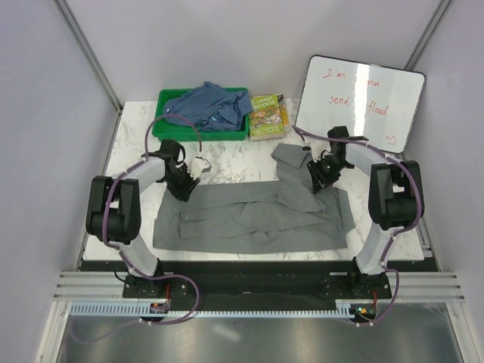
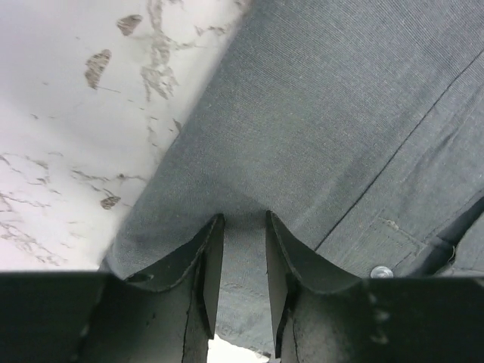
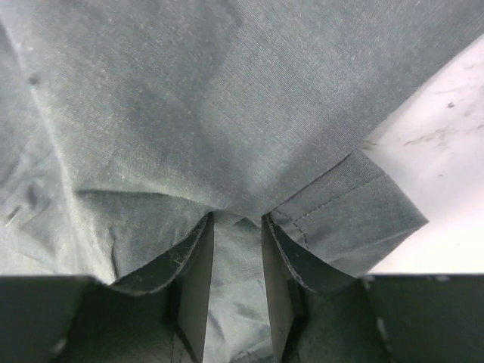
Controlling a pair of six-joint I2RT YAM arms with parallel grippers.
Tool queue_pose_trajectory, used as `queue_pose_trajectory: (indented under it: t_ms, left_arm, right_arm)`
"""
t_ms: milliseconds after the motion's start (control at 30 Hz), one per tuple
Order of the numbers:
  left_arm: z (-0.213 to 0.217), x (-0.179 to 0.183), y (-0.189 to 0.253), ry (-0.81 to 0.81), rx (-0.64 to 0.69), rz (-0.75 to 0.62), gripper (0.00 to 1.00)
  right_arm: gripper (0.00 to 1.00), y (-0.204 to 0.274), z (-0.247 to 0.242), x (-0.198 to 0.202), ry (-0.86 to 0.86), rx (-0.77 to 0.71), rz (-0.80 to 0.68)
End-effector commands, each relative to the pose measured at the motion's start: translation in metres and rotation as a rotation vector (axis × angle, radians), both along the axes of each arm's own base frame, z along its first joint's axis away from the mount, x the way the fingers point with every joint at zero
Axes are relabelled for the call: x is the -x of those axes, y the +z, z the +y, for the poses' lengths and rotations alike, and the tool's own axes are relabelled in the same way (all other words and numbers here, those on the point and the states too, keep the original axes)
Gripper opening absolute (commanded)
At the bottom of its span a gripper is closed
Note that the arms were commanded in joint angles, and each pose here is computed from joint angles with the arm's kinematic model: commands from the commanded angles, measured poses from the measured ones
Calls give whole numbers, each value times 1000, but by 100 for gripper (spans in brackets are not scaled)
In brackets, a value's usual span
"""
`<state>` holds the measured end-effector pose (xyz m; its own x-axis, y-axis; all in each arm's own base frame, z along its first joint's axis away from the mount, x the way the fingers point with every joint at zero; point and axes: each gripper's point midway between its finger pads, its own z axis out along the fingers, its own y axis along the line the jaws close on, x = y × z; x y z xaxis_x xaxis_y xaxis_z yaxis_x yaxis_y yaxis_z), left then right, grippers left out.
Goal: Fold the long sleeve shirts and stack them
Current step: Fold the shirt
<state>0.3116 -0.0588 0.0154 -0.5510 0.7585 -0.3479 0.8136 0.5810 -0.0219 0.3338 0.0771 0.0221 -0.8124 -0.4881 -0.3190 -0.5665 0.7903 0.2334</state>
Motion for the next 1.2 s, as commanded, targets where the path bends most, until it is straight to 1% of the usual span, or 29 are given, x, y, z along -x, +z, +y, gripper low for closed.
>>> queue_pose_trajectory:
  t_ms: [0, 67, 100, 167, 200, 233, 267, 333, 367, 400, 467, 500, 533, 767, 1000, 1167]
  left_arm:
    - [-8, 6, 5, 1, 45, 4, 41]
    - [-12, 16, 16, -26, 75, 2, 43]
    - [-20, 16, 33, -48, 121, -38, 46]
    - [-29, 19, 49, -52, 176, -63, 48]
    - [-31, 17, 62, -53, 194, -99, 50]
    - [-33, 16, 70, -53, 208, -119, 51]
    - [-36, 16, 77, -47, 232, -133, 52]
    - [-41, 16, 97, -56, 261, -191, 54]
    - [-46, 18, 103, -56, 291, -198, 68]
    - [-48, 19, 108, -54, 307, -204, 71]
    - [-53, 22, 120, -42, 343, -220, 72]
    - [-53, 22, 122, -36, 349, -221, 72]
    - [-54, 22, 127, -33, 358, -234, 72]
    - [-62, 28, 143, -13, 416, -244, 74]
    - [-62, 26, 151, -14, 423, -268, 74]
    - [-64, 22, 163, -18, 437, -296, 75]
  right_arm:
    - [42, 60, 12, -18, 73, -71, -154]
    - [45, 91, 16, -33, 62, -93, -252]
    - [46, 108, 19, -48, 54, -111, -308]
    - [45, 112, 25, -63, -28, -147, -291]
    - [45, 124, 30, -77, -51, -174, -316]
    - [45, 114, 33, -84, -103, -196, -273]
    - [46, 114, 37, -89, -118, -213, -270]
    - [46, 113, 43, -101, -123, -251, -311]
    - [48, 111, 45, -104, -106, -249, -332]
    - [49, 111, 46, -109, -94, -237, -353]
    - [50, 99, 41, -118, -112, -192, -338]
    - [50, 101, 41, -122, -112, -188, -330]
    - [49, 89, 41, -122, -116, -182, -296]
    - [51, 50, 42, -124, -201, -181, -218]
    - [54, 30, 49, -131, -286, -231, -173]
    - [55, 22, 54, -136, -429, -324, -128]
